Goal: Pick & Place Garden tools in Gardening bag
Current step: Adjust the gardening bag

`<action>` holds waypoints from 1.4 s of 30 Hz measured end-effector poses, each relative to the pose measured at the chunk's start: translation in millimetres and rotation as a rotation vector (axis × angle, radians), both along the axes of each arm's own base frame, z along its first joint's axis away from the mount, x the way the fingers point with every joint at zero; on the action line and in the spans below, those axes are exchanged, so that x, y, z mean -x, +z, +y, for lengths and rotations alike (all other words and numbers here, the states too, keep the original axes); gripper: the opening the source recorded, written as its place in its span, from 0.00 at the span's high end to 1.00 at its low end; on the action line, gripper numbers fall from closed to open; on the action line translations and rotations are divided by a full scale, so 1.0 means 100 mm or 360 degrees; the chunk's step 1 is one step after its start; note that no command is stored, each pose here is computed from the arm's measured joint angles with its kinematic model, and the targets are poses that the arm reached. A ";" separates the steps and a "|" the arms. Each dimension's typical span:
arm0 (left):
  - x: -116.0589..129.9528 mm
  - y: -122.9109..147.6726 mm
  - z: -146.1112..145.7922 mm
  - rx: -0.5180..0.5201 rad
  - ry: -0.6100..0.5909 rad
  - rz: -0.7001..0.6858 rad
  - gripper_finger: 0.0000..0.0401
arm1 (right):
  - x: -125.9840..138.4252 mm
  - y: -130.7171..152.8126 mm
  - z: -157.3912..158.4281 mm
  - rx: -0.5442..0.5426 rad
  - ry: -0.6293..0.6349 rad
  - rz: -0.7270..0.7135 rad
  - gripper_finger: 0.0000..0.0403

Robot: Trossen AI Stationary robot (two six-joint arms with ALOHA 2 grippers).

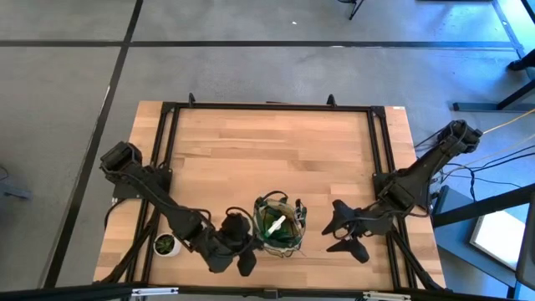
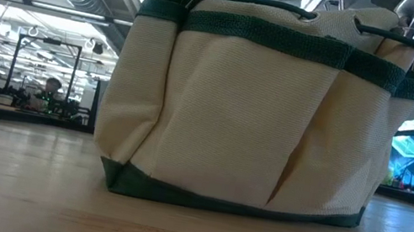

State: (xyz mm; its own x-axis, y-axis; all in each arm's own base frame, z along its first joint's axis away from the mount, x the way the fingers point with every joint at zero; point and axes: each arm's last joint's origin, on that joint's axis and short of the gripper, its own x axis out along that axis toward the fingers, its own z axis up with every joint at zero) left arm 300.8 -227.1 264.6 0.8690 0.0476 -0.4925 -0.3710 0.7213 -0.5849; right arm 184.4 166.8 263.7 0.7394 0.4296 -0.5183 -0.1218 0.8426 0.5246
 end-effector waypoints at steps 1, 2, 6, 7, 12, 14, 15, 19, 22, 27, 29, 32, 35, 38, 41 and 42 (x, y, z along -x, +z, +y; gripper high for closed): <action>0.01 -0.02 0.01 -0.0025 -0.0002 0.0032 1.00 | -0.01 0.02 -0.02 0.0026 -0.0003 0.0010 0.32; 0.02 -0.03 0.02 -0.0053 -0.0015 0.0062 1.00 | -0.02 0.05 -0.03 0.0048 -0.0003 0.0018 0.32; 0.07 -0.10 0.05 -0.0200 -0.0075 0.0192 1.00 | -0.07 0.14 -0.10 0.0147 0.0082 0.0018 0.32; 0.08 -0.11 0.06 -0.0242 -0.0088 0.0224 1.00 | -0.09 0.15 -0.11 0.0168 0.0106 0.0009 0.32; 0.12 -0.16 0.08 -0.0352 -0.0193 0.0351 1.00 | -0.12 0.10 -0.20 0.0279 0.0158 0.0052 0.32; 0.15 -0.20 0.10 -0.0353 -0.0205 0.0413 1.00 | -0.13 0.06 -0.23 0.0325 0.0154 0.0107 0.32; 0.16 -0.22 0.11 -0.0353 -0.0182 0.0431 1.00 | -0.12 0.05 -0.24 0.0342 0.0156 0.0127 0.32; 0.22 -0.26 0.13 -0.0410 -0.0082 0.0479 1.00 | -0.11 0.03 -0.26 0.0411 0.0111 0.0146 0.32; 0.22 -0.27 0.15 -0.0423 -0.0083 0.0508 1.00 | -0.12 0.03 -0.27 0.0422 0.0096 0.0137 0.32; 0.21 -0.28 0.17 -0.0426 -0.0130 0.0541 1.00 | -0.15 0.03 -0.31 0.0409 0.0094 0.0144 0.32; 0.20 -0.29 0.20 -0.0406 -0.0138 0.0570 1.00 | -0.17 0.03 -0.34 0.0390 0.0108 0.0155 0.32; 0.17 -0.32 0.24 -0.0349 -0.0151 0.0614 1.00 | -0.22 0.03 -0.41 0.0379 0.0130 0.0161 0.32; 0.11 -0.33 0.27 -0.0339 -0.0142 0.0596 1.00 | -0.25 0.03 -0.46 0.0395 0.0121 0.0157 0.32; 0.07 -0.34 0.31 -0.0345 -0.0153 0.0605 1.00 | -0.26 0.03 -0.49 0.0405 0.0110 0.0154 0.32; 0.01 -0.40 0.35 -0.0338 -0.0182 0.0650 1.00 | -0.27 0.03 -0.50 0.0413 0.0107 0.0151 0.32; 0.00 -0.43 0.36 -0.0345 -0.0189 0.0669 1.00 | -0.27 0.03 -0.51 0.0416 0.0110 0.0149 0.32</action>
State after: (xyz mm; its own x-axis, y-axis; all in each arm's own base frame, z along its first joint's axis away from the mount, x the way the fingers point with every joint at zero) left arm 301.2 -190.9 221.4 0.6024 0.1007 -0.7918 -0.4507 0.8617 -0.2332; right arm 211.5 116.2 266.5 0.6569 0.3201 -0.6827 -0.1448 0.9421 0.3024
